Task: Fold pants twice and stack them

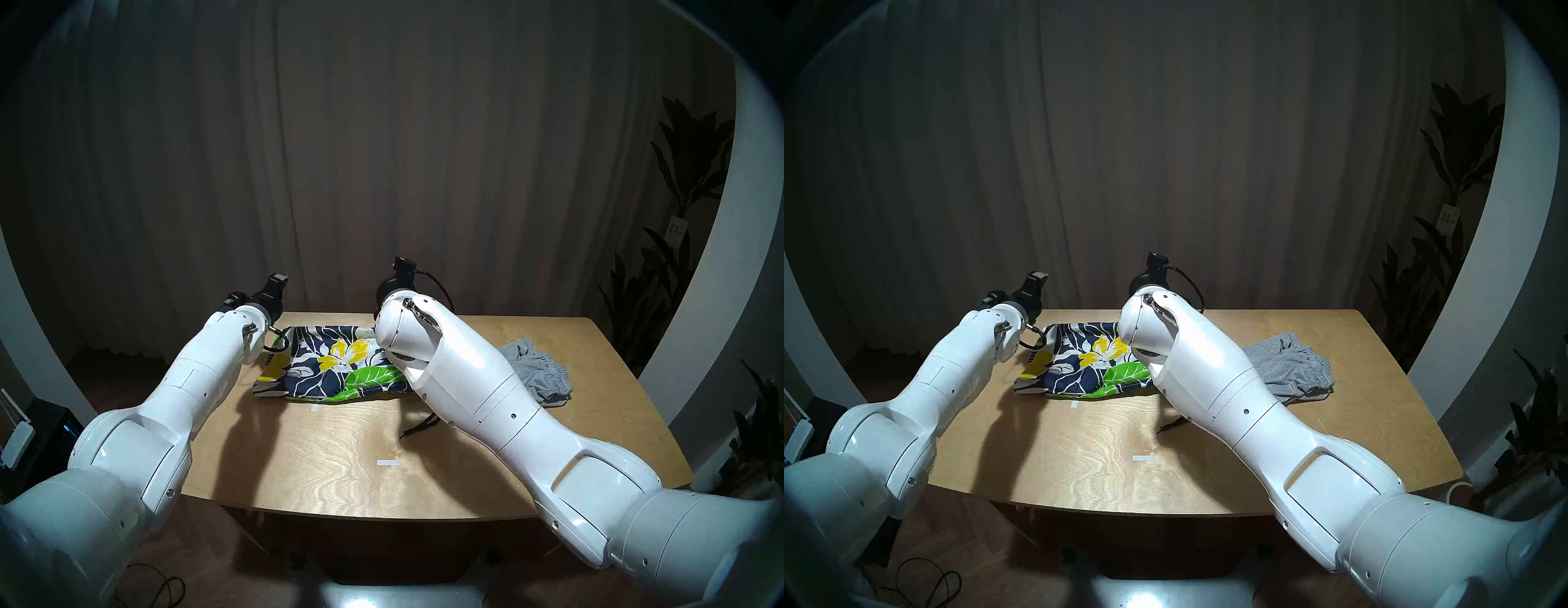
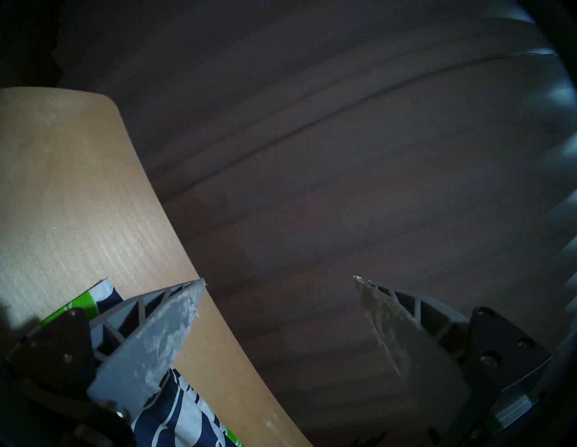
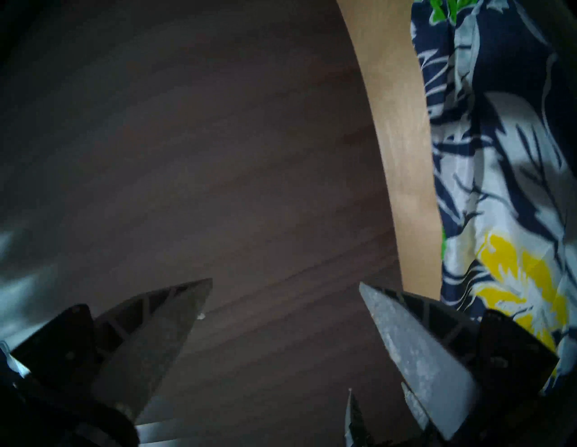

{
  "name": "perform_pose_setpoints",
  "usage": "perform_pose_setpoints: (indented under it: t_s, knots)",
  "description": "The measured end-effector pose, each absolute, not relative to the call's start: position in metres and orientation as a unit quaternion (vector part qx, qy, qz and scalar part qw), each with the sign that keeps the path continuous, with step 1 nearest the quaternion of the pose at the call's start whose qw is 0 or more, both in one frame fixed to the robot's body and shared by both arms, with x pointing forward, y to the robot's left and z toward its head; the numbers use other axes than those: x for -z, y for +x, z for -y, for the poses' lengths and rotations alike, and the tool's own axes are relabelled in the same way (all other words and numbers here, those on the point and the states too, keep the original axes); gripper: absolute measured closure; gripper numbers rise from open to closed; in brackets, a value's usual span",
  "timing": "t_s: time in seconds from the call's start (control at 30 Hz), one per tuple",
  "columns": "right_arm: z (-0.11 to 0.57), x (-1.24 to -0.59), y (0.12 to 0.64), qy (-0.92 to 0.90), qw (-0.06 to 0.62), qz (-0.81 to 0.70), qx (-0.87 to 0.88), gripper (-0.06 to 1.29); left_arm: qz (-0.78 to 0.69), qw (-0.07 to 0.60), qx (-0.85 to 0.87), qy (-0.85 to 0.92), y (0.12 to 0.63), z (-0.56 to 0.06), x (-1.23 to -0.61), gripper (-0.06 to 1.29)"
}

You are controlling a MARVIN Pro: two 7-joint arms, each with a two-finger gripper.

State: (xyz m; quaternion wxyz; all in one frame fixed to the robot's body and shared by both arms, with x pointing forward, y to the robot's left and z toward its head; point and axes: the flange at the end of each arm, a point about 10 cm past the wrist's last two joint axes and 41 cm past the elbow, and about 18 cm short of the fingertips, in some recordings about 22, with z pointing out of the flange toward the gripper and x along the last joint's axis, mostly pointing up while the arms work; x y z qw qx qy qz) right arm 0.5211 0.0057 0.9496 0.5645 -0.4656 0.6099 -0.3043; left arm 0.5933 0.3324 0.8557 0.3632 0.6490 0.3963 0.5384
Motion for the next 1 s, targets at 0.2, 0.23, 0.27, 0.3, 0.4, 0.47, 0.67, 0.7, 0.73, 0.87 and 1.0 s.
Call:
perform_pose_setpoints:
  t_s: [0.2,0.23,0.27,0.3,0.4,0.47,0.67,0.7,0.73,0.87,1.0]
  knots:
    - [-0.015,-0.964,0.505,-0.451,0.598,-0.598,0.284,0.00,-0.362,0.394,-0.550,0.641,0.579,-0.333,-0.852,0.02]
    - [-0.016,-0.965,0.501,-0.449,0.602,-0.597,0.281,0.00,-0.356,0.401,-0.551,0.640,0.577,-0.332,-0.851,0.02]
    - [-0.017,-0.965,0.499,-0.448,0.605,-0.596,0.278,0.00,-0.351,0.405,-0.552,0.638,0.575,-0.331,-0.851,0.02]
    - [-0.018,-0.965,0.497,-0.447,0.607,-0.596,0.276,0.00,-0.348,0.408,-0.553,0.638,0.573,-0.330,-0.850,0.02]
    - [-0.020,-0.963,0.486,-0.445,0.614,-0.595,0.266,0.00,-0.332,0.423,-0.554,0.635,0.566,-0.327,-0.847,0.02]
    - [-0.019,-0.960,0.480,-0.443,0.617,-0.596,0.262,0.00,-0.324,0.432,-0.555,0.633,0.560,-0.327,-0.844,0.02]
    - [-0.009,-0.948,0.461,-0.437,0.617,-0.603,0.255,0.00,-0.305,0.451,-0.559,0.625,0.542,-0.329,-0.834,0.02]
    - [-0.008,-0.947,0.459,-0.436,0.616,-0.605,0.255,0.00,-0.303,0.453,-0.559,0.624,0.540,-0.329,-0.833,0.02]
    - [-0.004,-0.944,0.456,-0.434,0.614,-0.607,0.257,0.00,-0.299,0.458,-0.561,0.621,0.537,-0.329,-0.832,0.02]
    - [0.008,-0.934,0.444,-0.428,0.606,-0.617,0.261,0.00,-0.288,0.473,-0.565,0.611,0.527,-0.328,-0.831,0.02]
    - [0.024,-0.922,0.431,-0.423,0.593,-0.629,0.273,0.00,-0.276,0.495,-0.570,0.595,0.517,-0.326,-0.833,0.02]
